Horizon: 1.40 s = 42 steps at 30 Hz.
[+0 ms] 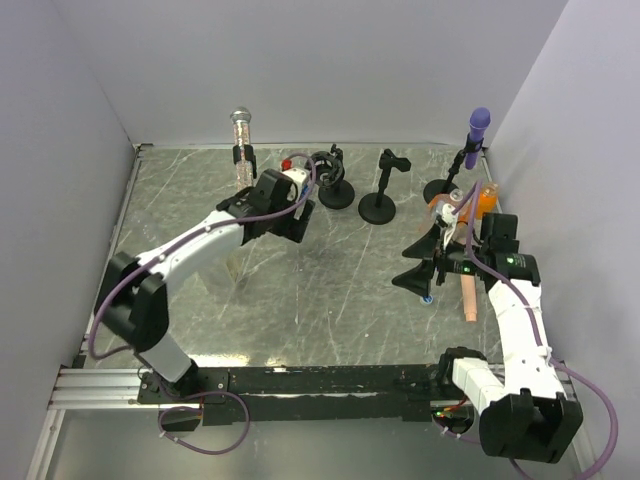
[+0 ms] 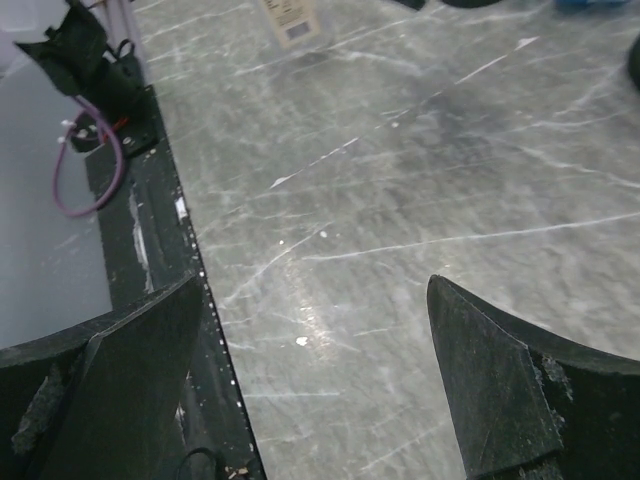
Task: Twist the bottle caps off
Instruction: Pick up the plastic bottle from the corner of the board.
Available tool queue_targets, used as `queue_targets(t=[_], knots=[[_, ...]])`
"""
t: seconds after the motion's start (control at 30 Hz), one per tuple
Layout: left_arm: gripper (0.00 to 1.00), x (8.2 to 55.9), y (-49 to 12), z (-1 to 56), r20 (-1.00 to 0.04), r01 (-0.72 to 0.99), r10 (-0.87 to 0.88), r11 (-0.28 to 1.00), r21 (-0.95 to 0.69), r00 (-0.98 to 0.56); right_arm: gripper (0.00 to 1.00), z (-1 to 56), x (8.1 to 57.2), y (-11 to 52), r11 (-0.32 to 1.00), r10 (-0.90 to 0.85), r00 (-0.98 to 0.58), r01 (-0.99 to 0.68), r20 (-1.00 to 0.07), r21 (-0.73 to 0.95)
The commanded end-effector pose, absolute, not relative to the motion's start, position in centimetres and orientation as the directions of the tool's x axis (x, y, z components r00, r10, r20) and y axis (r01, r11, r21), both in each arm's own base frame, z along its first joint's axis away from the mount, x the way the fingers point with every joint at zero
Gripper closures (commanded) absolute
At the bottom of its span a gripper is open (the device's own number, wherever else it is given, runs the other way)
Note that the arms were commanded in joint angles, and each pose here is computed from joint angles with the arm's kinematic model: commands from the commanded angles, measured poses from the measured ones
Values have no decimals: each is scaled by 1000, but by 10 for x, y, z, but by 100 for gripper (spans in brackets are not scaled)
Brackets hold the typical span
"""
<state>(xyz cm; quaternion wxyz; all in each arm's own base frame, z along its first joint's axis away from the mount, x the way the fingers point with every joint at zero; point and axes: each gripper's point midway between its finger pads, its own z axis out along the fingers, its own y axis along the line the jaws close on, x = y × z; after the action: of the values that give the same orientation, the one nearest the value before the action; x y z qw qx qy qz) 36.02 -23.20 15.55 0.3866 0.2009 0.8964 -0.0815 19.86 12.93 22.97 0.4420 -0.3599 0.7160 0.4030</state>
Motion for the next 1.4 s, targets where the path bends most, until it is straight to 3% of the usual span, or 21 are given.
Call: queue_targets(t=[0.0,0.4,0.67,1.37], knots=[[8,397,-225,153,-719,486,423,864,136,-551,1,233,200,139,310,-110,-235,-931,-966,191],[21,468,-209,93,-596,505,571,810,297,-564,1,231,191,140,278,-125,-202,-947,-971,161],[23,491,-209,78,-583,500,593,798,336,-555,1,229,192,140,284,-126,-213,-944,-969,170],[37,519,-209,55,-584,518,599,791,325,-548,1,227,193,140,270,-121,-234,-943,-965,194]])
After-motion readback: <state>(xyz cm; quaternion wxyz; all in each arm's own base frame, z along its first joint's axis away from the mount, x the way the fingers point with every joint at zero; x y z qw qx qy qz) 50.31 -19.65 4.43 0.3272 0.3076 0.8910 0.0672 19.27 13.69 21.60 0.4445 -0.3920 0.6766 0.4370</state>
